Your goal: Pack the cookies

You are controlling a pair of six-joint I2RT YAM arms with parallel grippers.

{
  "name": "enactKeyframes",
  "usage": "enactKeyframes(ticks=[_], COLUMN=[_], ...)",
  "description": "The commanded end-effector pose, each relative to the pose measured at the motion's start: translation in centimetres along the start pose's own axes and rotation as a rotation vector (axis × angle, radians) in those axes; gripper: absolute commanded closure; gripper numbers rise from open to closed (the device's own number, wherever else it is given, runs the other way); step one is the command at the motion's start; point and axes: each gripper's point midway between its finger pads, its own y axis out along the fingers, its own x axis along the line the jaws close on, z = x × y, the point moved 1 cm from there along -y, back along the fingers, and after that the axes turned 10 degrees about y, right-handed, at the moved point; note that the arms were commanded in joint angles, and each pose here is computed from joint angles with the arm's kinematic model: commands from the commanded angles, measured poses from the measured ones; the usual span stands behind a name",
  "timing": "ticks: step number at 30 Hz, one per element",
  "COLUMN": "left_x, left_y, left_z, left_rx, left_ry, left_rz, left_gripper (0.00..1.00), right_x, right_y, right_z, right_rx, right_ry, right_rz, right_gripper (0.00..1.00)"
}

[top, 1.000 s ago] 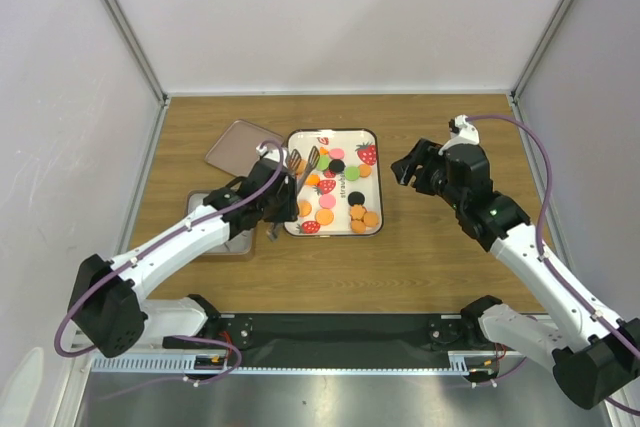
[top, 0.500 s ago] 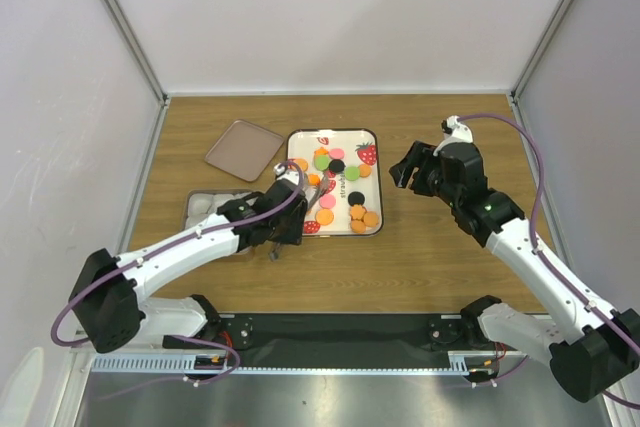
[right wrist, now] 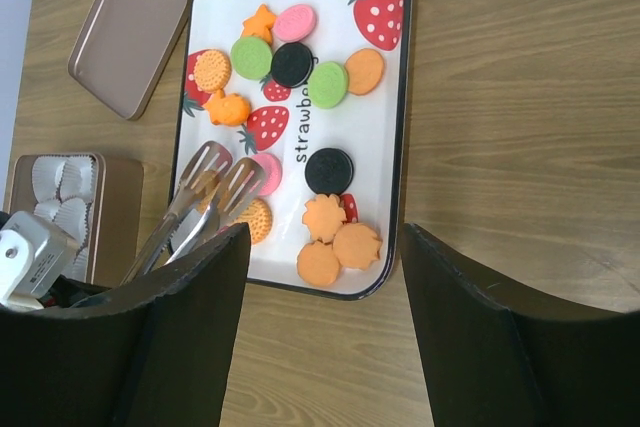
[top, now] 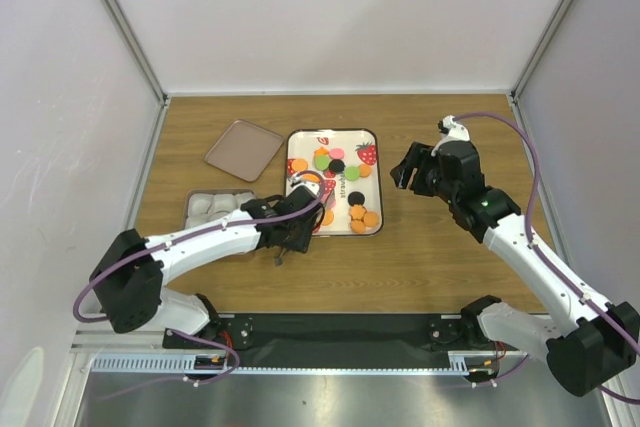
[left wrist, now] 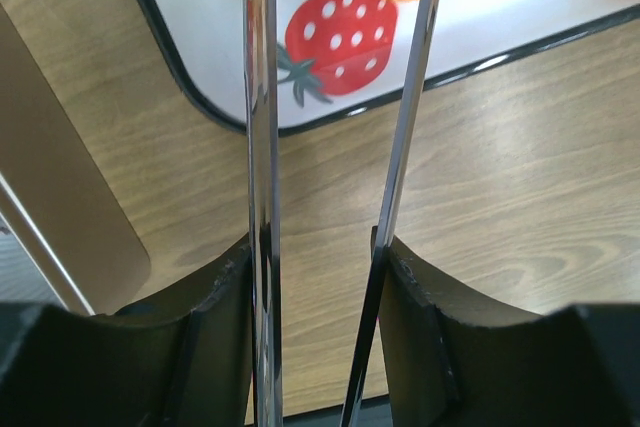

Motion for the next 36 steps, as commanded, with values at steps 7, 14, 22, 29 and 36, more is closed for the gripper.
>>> enactKeyframes(ticks=[7,14,22,29,36], left_x=[-1.0,-0.6,-1.5,-1.3,-1.1], left_y=[-0.2,0.2,0.5,0.4,0.4], left_z=[-3.0,-2.4,-2.5,-1.8,-1.5], left_rx=[-0.058,-0.026,-0.021,0.006,0.024], left_ry=[0.063,0.085,0.118,0.141,0.157], left_rz=[-0.014,-0.067,-0.054,-0.075,-0.079], left_gripper=[0.50,0.50,0.51,0.52,0.54], right_x=[0.3,0.1,0.0,-0.1,0.3], right_y=[-0.4,-0.5,-0.8,-0.8,-0.7], right_z=[-1.0,-0.9,-1.0,-1.0,-1.1], right_rx=[-0.017,-0.013,-0.017,-0.018,-0.011], right_ry=[-0.033,-0.036,-0.041,-0.044,-0.044], right_rz=[-0.001,0.002,0.005,0.008,-0.007], right_gripper=[0.33,0.33,0.33,0.33,0.33])
